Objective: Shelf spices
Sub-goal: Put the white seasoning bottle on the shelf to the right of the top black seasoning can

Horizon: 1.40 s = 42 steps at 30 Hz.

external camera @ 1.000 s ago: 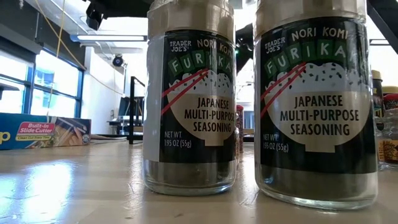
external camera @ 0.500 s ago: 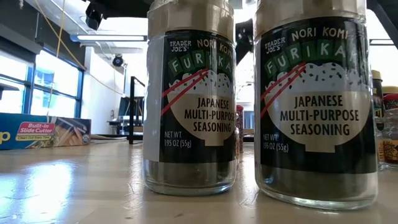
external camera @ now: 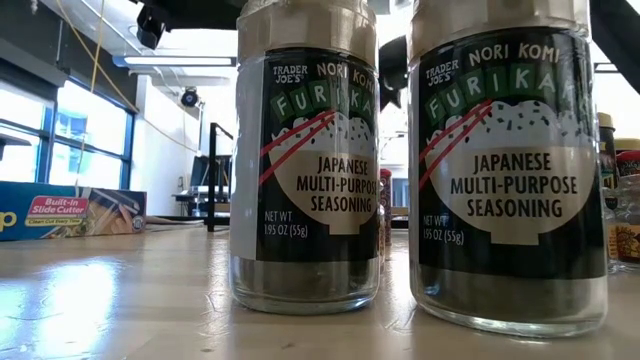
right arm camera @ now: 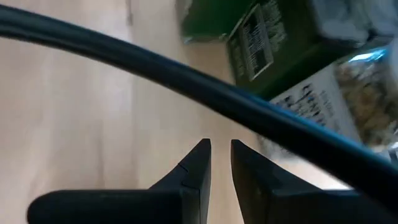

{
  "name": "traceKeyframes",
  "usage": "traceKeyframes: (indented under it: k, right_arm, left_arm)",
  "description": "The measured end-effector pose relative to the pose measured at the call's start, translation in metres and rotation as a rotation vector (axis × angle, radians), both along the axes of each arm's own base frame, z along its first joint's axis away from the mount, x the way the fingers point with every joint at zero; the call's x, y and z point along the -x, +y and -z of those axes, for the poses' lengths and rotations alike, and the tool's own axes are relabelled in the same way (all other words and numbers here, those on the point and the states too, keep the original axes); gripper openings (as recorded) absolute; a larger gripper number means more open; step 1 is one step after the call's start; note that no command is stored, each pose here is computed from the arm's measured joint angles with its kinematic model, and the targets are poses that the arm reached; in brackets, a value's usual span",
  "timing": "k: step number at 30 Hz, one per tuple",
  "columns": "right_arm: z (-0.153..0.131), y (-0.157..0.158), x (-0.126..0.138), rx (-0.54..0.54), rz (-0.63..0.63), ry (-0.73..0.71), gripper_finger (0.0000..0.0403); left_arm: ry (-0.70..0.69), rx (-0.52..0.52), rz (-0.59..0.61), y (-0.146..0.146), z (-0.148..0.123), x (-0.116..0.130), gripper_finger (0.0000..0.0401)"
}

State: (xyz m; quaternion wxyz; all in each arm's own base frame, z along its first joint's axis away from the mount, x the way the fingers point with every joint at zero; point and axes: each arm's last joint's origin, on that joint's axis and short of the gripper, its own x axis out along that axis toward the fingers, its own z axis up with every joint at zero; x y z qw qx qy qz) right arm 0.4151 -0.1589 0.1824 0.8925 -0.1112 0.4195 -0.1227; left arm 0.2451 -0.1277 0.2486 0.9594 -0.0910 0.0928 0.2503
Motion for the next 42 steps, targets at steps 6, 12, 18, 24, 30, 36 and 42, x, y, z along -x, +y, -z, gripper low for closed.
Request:
traceKeyframes:
  k: [6, 12, 18, 24, 30, 36, 42]
  right_arm:
    - [0.0, -0.017, 0.0, -0.007, 0.075, -0.07, 0.0055]
    - [-0.002, -0.033, 0.005, -0.048, 0.132, -0.126, 0.0055]
    - [-0.003, -0.038, 0.005, -0.055, 0.16, -0.168, 0.0055]
    - [-0.003, -0.028, 0.0, -0.082, 0.08, -0.177, 0.0055]
    - [-0.007, -0.033, -0.002, -0.058, 0.1, -0.238, 0.0055]
    - [-0.011, -0.041, -0.001, -0.047, 0.121, -0.282, 0.0055]
    - [-0.03, -0.033, -0.001, -0.086, -0.014, -0.336, 0.0055]
  left_arm:
    - [0.004, -0.003, -0.001, 0.0, 0.0, 0.0, 0.0087]
    - [0.005, -0.003, -0.006, 0.0, 0.001, 0.0, 0.0087]
    - [0.004, -0.004, -0.006, 0.0, 0.001, 0.0, 0.0087]
    - [0.001, -0.002, -0.008, 0.0, 0.0, 0.0, 0.0087]
    - [0.0, -0.002, -0.011, 0.001, 0.0, 0.0, 0.0087]
    - [-0.001, -0.001, -0.011, 0.001, 0.0, 0.0, 0.0087]
    - [-0.002, 0.0, -0.012, 0.001, 0.0, 0.0, 0.0087]
